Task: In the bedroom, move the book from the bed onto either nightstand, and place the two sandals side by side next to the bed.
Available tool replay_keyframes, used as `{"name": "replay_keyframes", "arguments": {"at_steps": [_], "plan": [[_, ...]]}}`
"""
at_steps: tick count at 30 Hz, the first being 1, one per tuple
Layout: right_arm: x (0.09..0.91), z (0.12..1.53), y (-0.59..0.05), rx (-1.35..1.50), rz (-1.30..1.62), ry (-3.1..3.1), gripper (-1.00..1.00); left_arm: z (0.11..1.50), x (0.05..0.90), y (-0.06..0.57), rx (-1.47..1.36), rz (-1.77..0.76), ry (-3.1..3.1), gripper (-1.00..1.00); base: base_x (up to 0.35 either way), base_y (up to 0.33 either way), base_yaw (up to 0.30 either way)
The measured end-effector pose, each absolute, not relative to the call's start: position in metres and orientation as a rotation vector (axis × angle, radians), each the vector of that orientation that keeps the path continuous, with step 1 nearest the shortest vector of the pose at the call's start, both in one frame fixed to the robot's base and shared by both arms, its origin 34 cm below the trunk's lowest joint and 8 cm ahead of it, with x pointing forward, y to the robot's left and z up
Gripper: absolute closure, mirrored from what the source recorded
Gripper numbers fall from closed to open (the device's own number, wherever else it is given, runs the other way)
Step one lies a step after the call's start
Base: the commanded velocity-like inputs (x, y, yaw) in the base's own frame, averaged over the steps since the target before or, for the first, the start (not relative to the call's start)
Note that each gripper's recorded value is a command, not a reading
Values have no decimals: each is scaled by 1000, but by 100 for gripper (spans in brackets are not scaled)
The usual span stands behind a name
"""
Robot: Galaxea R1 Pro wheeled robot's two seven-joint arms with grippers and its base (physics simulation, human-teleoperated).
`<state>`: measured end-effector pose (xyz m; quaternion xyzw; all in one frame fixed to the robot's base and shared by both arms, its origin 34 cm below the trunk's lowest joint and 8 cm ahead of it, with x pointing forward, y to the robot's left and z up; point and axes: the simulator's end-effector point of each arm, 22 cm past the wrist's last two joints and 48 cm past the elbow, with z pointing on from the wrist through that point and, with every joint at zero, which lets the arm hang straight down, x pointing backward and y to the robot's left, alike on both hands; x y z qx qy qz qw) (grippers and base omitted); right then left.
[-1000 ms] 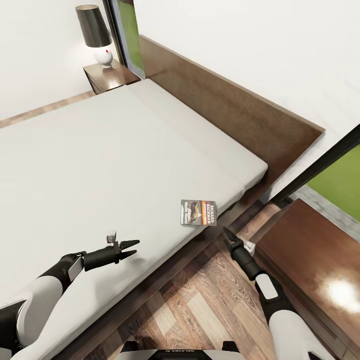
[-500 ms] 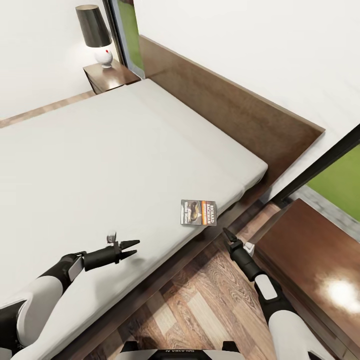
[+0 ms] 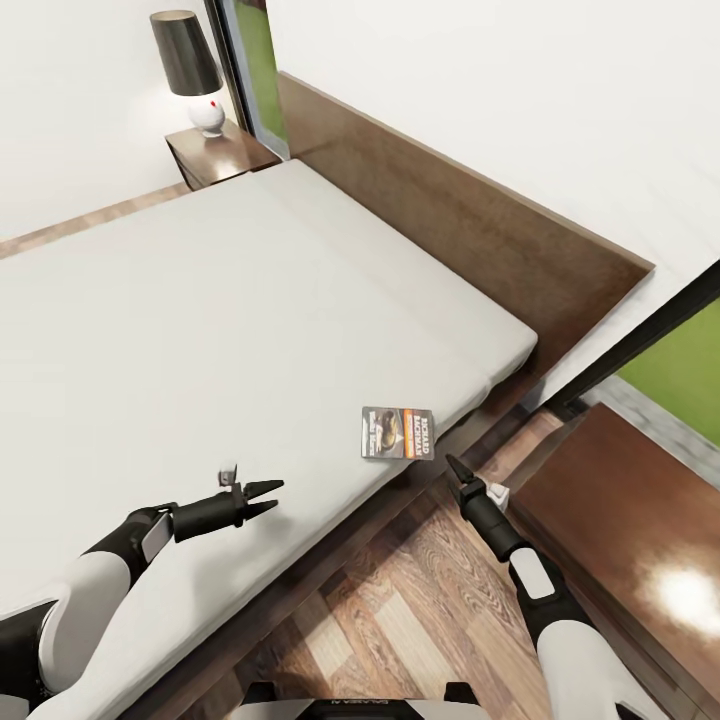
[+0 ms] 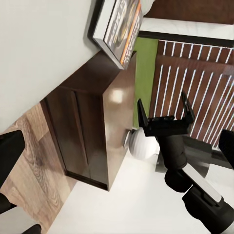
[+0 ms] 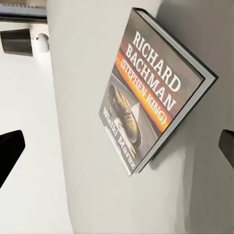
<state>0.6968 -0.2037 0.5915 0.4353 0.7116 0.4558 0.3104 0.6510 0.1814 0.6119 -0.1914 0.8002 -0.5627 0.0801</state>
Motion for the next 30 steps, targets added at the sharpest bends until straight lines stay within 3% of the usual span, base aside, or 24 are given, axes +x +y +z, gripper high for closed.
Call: {"name": "replay_keyframes", "arguments": {"at_steps": [24, 30], "plan": [[696, 591, -199, 1149, 1210, 1885, -100, 609, 643, 170, -595, -1715, 2397, -100, 8, 3, 1], [696, 592, -199, 1148, 1211, 1884, -100, 610, 643, 170, -597, -1716, 2397, -100, 0, 0, 126]]}}
